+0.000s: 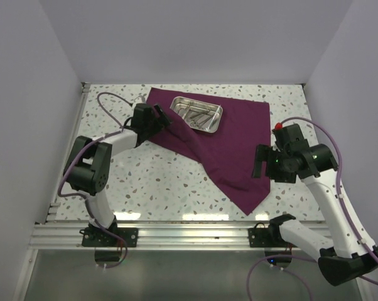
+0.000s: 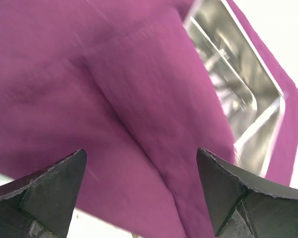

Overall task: Open and lay out the surgical kit
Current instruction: Open the surgical kit at the center of the board.

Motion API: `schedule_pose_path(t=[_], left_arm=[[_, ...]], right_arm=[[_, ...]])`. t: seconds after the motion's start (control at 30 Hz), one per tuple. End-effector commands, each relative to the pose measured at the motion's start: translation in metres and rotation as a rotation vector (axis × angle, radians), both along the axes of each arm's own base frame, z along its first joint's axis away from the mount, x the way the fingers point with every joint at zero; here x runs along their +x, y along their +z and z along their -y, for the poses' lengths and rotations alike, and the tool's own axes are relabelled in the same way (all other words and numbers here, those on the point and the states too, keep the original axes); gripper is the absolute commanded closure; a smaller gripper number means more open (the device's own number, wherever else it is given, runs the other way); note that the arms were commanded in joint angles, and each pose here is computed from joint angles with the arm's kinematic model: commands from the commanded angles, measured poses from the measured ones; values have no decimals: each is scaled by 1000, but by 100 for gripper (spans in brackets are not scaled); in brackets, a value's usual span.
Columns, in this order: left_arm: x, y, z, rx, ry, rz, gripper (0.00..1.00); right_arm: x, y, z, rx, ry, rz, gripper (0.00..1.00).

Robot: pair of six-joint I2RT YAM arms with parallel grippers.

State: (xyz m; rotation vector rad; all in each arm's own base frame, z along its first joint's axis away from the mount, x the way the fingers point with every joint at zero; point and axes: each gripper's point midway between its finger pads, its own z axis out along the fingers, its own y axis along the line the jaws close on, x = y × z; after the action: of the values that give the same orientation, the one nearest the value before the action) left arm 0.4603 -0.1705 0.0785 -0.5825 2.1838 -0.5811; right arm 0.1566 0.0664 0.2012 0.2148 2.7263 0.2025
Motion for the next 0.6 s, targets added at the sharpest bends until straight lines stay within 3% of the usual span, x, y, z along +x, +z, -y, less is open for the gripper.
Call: schedule_pose_path(t=[0.0,0.33,0.57], left_arm=[[39,16,-8,0,114,121,4],[74,-2,-4,-9,143,147,12],[94,17,-4,1,116,188,33]], right_arm=[[-4,10,8,-42,6,-7,14],[0,12,9,-52,-38,-25,15],[8,7,7,-53,-49,-34,17]])
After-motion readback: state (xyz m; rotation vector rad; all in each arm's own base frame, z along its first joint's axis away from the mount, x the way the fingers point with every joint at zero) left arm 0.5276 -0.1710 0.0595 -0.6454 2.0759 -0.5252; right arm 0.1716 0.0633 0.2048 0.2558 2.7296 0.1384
